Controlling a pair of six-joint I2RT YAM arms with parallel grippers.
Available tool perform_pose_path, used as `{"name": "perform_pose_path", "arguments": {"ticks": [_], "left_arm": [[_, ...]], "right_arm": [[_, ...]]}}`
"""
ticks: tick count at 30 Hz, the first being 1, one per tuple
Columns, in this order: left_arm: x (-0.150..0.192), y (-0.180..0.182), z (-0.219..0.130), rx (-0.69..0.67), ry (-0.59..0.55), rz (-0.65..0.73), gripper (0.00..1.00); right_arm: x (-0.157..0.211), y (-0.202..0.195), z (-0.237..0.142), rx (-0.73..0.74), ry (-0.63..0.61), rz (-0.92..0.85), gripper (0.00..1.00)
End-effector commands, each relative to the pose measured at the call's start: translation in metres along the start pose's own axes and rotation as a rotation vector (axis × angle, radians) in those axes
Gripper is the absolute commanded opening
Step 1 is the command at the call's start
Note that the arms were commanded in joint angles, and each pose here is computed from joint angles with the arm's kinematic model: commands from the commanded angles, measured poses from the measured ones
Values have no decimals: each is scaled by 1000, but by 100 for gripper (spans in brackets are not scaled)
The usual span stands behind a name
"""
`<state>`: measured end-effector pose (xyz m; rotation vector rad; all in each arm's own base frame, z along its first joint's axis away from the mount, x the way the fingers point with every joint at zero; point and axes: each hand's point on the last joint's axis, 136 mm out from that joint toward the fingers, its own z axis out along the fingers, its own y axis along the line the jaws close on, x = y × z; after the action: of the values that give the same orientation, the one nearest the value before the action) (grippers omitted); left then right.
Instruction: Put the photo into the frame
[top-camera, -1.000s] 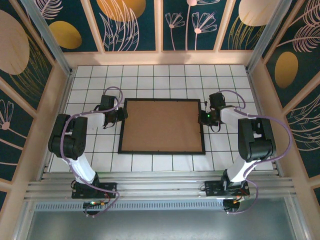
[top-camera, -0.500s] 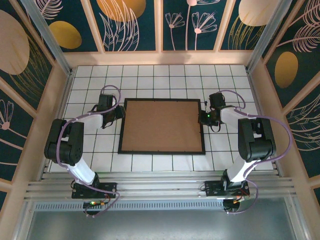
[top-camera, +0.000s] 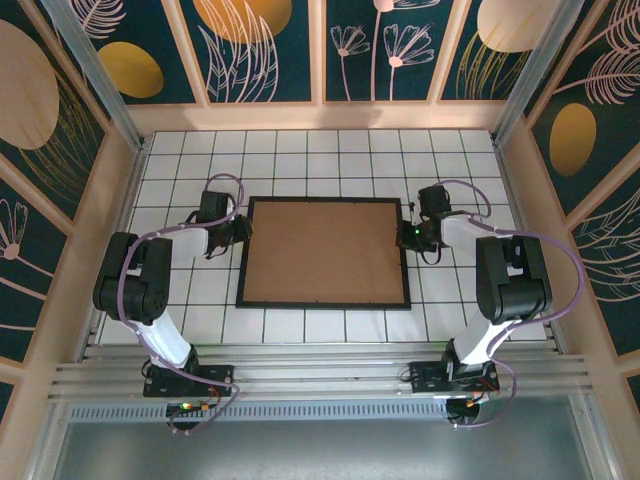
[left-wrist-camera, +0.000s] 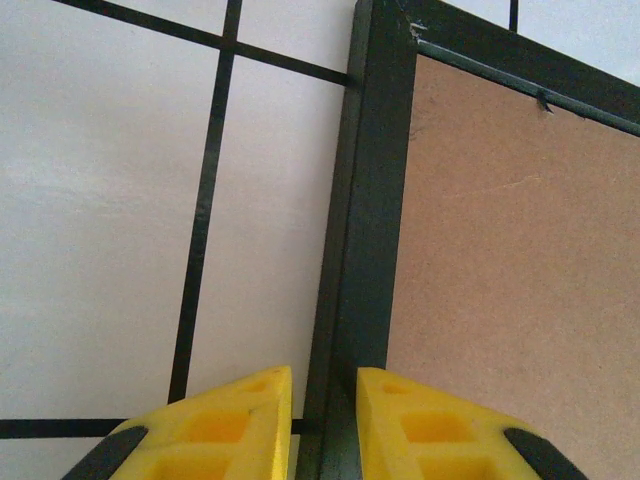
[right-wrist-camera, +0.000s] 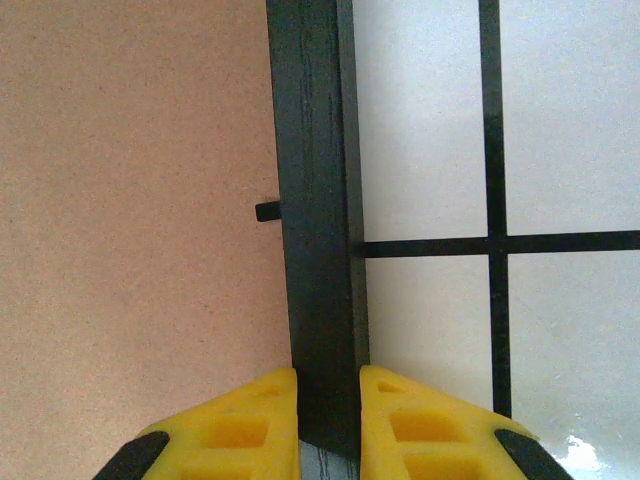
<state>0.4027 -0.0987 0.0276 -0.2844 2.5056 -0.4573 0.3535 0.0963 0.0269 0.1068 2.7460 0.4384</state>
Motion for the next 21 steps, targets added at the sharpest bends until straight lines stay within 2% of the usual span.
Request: {"name": "perform_pose_path", "arguments": {"ticks": [1, 21], "left_arm": [[13, 3, 5, 4, 43, 10, 25], [37, -8, 9, 93, 127, 21, 33]], "right_arm": [[-7, -1, 3, 23, -16, -19, 18], [-3, 3, 6, 21, 0, -26, 18]]}}
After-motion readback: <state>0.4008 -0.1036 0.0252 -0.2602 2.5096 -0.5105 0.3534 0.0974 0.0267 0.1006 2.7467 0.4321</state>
